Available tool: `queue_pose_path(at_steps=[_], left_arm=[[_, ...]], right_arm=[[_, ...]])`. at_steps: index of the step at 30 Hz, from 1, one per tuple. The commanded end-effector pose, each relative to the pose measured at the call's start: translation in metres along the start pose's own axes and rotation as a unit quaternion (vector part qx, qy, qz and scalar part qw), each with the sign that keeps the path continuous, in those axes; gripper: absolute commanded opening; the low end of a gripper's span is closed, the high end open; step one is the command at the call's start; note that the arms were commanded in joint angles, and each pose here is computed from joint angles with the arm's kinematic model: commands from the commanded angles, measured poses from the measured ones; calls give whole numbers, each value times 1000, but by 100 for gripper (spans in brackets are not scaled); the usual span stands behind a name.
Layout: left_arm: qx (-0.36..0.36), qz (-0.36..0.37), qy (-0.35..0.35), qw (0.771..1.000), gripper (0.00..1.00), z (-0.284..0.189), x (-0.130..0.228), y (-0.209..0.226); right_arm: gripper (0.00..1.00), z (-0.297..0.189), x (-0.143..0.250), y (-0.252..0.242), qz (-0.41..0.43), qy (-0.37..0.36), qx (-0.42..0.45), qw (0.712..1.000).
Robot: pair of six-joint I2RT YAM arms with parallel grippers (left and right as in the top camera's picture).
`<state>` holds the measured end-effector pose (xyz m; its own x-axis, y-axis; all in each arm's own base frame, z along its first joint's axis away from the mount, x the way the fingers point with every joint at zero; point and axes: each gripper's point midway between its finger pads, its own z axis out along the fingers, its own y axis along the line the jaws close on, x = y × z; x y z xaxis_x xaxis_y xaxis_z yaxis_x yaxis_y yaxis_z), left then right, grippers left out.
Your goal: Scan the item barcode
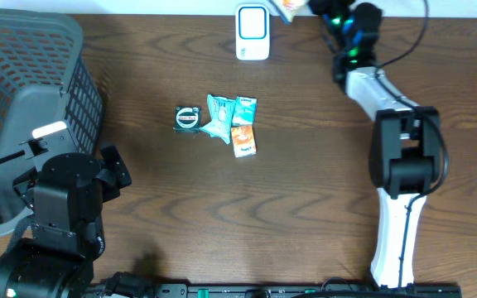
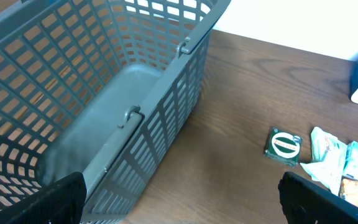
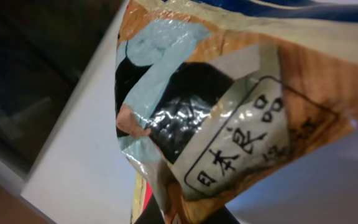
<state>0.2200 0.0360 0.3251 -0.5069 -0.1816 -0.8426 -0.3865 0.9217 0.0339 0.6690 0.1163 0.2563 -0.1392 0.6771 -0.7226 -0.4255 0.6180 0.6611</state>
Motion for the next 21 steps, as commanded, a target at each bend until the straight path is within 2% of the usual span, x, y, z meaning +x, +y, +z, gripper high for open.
queue_pose_path(at_steps=[1, 6, 11, 17, 20, 21], left_arm=[[-4, -3, -4, 1000, 98, -2, -3, 2], [-4, -4, -4, 1000, 98, -2, -3, 2], [-4, -4, -4, 1000, 98, -2, -3, 2], [-4, -4, -4, 1000, 98, -2, -3, 2], [-4, -4, -4, 1000, 98, -2, -3, 2], [-4, -3, -4, 1000, 98, -2, -3, 2]], right_arm=[[1, -20, -46, -15, -13, 22, -8, 1000], [1, -58, -86, -69, 22, 62, 59, 996], [1, -115, -129, -132, 73, 66, 168, 981], [1, -202, -156, -208, 150, 64, 294, 942], [1, -250, -164, -240, 150, 70, 352, 921], [8, -262, -168, -246, 145, 72, 363, 918]])
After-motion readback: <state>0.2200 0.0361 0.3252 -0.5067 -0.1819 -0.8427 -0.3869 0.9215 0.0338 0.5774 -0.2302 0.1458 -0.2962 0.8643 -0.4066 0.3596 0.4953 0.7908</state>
